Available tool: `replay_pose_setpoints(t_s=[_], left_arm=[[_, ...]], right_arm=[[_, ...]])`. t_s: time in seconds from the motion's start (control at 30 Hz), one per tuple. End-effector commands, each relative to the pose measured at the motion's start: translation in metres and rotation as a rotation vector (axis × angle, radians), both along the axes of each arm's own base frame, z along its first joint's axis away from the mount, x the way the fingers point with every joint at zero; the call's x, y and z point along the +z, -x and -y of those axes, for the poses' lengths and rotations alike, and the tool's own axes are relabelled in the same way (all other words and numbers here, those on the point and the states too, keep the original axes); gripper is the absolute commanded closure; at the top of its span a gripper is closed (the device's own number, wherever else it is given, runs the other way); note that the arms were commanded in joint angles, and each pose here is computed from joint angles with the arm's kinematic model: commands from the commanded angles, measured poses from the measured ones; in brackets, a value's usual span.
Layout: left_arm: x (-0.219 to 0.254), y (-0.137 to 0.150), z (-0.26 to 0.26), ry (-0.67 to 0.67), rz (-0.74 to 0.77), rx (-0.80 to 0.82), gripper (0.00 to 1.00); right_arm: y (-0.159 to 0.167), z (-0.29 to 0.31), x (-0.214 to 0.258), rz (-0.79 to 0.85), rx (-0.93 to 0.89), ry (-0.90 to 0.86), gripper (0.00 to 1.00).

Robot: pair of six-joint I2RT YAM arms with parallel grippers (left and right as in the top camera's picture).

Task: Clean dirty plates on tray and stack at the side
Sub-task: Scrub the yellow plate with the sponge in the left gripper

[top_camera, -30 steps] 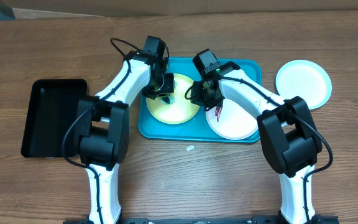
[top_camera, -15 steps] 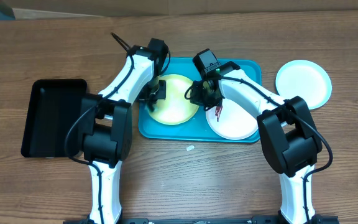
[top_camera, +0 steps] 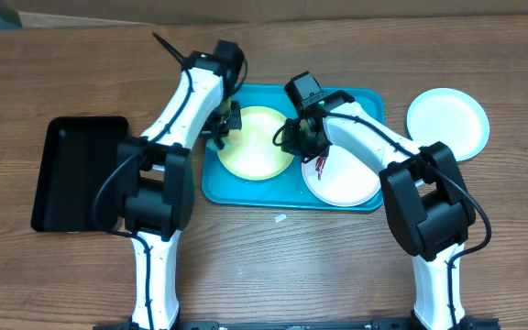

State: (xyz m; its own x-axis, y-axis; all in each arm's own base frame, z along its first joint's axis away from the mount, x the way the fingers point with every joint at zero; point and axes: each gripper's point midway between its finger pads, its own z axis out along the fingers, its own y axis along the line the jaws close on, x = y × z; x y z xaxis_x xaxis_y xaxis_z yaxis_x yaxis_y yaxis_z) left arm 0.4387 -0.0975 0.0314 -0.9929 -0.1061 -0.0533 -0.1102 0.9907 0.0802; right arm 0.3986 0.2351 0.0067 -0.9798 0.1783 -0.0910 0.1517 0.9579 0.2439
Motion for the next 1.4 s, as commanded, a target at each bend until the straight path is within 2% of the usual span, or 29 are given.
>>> replay_pose_setpoints(t_s=[0.0, 0.17, 0.37, 0.73, 0.8, 0.87, 1.03, 1.1, 1.2, 1.37], left_arm=[[-0.003, 0.005, 0.054, 0.301, -0.044, -0.128, 0.96], [-0.012, 0.014, 0.073, 0.399, -0.064, -0.141, 0.96], [-0.029, 0.029, 0.077, 0.387, -0.095, -0.221, 0.96], [-0.032, 0.044, 0.088, 0.363, -0.121, -0.378, 0.96], [-0.035, 0.043, 0.081, 0.307, -0.117, -0.370, 0.96], [-0.039, 0.037, 0.062, 0.194, -0.105, -0.302, 0.96], [-0.031, 0.026, -0.021, -0.262, -0.014, 0.044, 0.96], [-0.024, 0.027, -0.038, -0.358, 0.016, 0.131, 0.96], [-0.021, 0.028, -0.045, -0.397, 0.022, 0.145, 0.96], [-0.014, 0.028, -0.031, -0.308, 0.013, 0.139, 0.96]], right_arm=[[0.003, 0.023, -0.019, -0.016, -0.025, 0.103, 0.96], [0.003, 0.023, -0.019, -0.016, -0.025, 0.103, 0.96], [0.002, 0.022, -0.019, -0.013, -0.025, 0.101, 0.96], [0.000, 0.021, -0.018, -0.002, -0.003, 0.096, 0.96], [0.001, 0.021, -0.018, -0.005, -0.002, 0.097, 0.96], [0.002, 0.021, -0.018, -0.007, -0.002, 0.098, 0.96], [0.002, 0.021, -0.018, -0.007, -0.002, 0.099, 0.96], [0.002, 0.021, -0.018, -0.007, -0.002, 0.099, 0.96], [0.002, 0.021, -0.018, -0.007, 0.000, 0.099, 0.96], [0.001, 0.019, -0.018, -0.003, 0.002, 0.089, 0.96]])
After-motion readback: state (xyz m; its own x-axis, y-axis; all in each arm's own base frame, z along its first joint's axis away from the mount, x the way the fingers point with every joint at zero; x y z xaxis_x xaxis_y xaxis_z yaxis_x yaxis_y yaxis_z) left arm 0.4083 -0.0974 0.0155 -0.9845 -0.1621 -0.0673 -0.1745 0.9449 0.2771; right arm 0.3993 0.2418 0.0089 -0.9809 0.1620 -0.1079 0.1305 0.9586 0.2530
